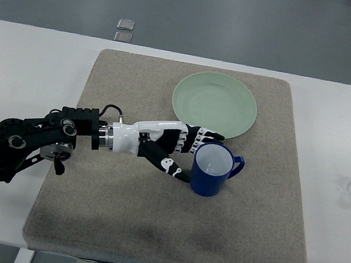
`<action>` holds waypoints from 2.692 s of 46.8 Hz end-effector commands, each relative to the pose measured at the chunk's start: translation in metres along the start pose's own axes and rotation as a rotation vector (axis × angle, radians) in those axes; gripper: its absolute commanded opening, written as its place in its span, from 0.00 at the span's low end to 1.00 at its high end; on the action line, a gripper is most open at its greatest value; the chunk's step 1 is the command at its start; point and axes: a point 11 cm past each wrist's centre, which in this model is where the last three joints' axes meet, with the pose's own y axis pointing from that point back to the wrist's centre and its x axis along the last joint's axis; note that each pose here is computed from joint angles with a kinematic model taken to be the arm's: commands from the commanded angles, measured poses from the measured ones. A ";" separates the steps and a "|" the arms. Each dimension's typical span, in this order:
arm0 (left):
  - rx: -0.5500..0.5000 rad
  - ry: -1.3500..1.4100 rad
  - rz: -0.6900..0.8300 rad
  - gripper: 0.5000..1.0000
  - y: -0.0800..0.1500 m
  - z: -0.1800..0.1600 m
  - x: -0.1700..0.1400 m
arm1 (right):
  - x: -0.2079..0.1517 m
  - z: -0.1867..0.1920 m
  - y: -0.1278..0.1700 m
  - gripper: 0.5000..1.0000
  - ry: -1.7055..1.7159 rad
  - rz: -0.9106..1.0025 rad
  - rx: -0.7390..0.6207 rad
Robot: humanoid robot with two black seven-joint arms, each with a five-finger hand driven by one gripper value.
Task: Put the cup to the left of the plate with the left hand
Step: 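Wrap the left hand fingers around the blue mug body, then slide the blue mug with the left hand past the plate, farther from robot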
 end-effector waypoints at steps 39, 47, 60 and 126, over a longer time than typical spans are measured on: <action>0.004 0.015 -0.031 0.82 -0.015 -0.005 -0.011 | 0.000 0.000 0.000 0.86 0.000 0.000 0.000; 0.019 0.016 -0.024 0.65 -0.015 -0.008 -0.009 | 0.000 0.000 0.000 0.86 0.000 0.000 0.000; 0.022 0.025 -0.015 0.35 -0.021 -0.012 -0.009 | 0.000 0.000 0.000 0.86 0.000 0.000 0.000; -0.070 -0.035 0.657 0.44 0.134 0.022 0.122 | 0.000 0.000 0.000 0.86 0.000 0.000 0.000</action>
